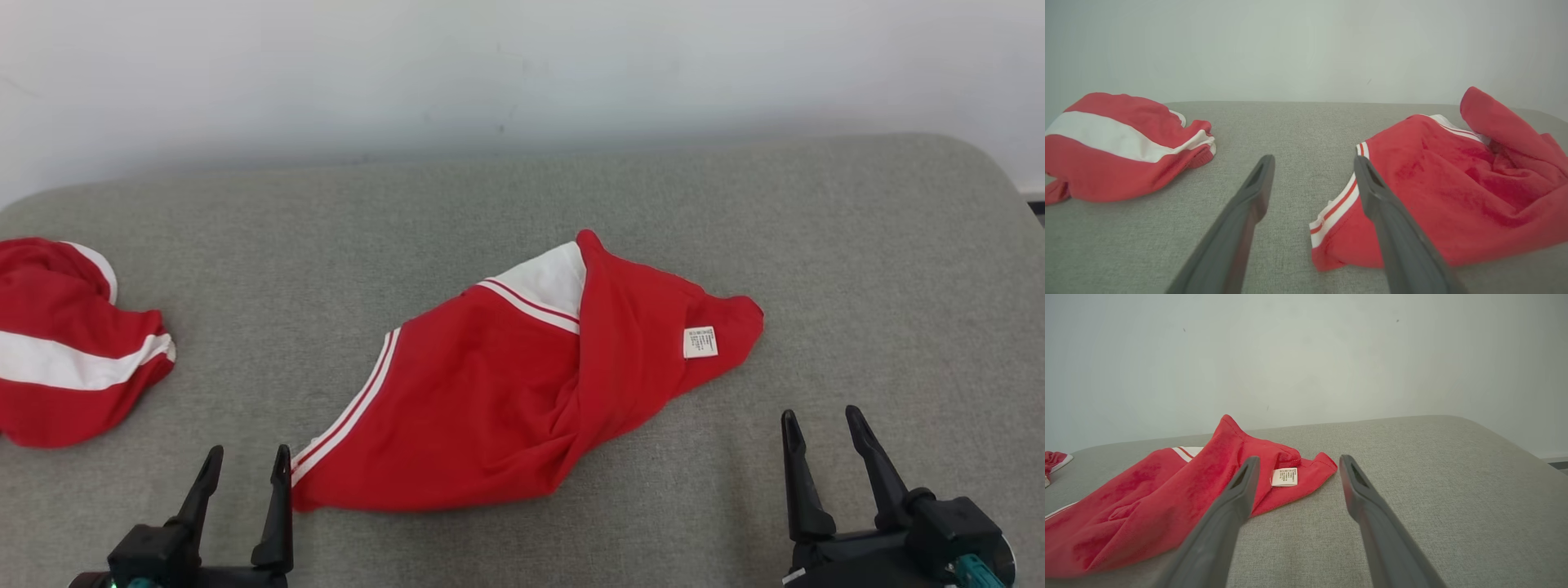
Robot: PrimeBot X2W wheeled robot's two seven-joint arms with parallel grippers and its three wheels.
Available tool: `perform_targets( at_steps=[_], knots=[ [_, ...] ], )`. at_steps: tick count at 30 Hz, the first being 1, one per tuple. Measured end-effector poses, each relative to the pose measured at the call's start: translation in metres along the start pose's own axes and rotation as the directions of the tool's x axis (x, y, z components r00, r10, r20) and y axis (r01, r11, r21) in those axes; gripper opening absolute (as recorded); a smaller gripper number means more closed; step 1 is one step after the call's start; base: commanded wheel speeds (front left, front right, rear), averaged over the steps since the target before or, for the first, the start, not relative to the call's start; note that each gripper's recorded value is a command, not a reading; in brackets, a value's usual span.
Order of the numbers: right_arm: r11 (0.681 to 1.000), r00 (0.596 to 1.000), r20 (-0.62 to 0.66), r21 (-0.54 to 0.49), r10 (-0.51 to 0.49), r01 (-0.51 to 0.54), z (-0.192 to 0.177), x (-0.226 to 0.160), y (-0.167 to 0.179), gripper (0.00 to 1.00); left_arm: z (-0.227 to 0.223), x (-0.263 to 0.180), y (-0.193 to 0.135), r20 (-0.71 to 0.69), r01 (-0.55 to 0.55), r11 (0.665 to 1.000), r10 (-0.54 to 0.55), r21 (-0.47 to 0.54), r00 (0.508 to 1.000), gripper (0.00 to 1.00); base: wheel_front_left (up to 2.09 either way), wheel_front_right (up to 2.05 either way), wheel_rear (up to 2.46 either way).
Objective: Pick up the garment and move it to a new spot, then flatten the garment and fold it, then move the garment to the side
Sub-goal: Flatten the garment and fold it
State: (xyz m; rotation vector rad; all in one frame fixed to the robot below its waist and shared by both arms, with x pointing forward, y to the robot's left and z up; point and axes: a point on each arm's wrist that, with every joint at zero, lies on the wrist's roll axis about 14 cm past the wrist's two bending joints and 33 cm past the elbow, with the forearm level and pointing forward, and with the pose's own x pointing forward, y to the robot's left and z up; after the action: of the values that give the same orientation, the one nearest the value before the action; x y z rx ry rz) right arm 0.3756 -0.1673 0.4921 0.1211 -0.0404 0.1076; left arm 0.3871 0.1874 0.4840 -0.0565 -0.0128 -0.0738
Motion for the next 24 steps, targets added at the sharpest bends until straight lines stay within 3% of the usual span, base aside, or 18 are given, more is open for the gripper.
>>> perform_targets(
  at_steps=[17,18,20,24],
  knots=[
    [0.999,0.998,-0.044,0.000,-0.042,0.042,-0.016,0.009,-0.013,1.00,-0.089,0.013,-0.009,-0.271,0.006,0.996,-0.030,-0.086,0.962,1.00,0.00,0.00,0.00],
    [0.999,0.998,-0.046,0.000,-0.043,0.043,-0.017,0.009,-0.013,1.00,-0.091,0.013,-0.011,-0.279,0.012,0.996,-0.037,-0.093,0.960,0.93,0.00,0.00,0.00],
    [0.999,0.998,-0.047,0.000,-0.042,0.042,-0.017,0.009,-0.013,1.00,-0.095,0.013,-0.016,-0.289,0.014,0.994,-0.046,-0.112,0.956,0.00,0.00,0.00,0.00],
    [0.999,0.998,-0.047,0.004,-0.033,0.033,-0.018,0.012,-0.009,1.00,-0.084,0.021,-0.022,-0.252,0.030,0.990,-0.064,-0.138,0.966,0.00,0.00,0.00,0.00]
  ],
)
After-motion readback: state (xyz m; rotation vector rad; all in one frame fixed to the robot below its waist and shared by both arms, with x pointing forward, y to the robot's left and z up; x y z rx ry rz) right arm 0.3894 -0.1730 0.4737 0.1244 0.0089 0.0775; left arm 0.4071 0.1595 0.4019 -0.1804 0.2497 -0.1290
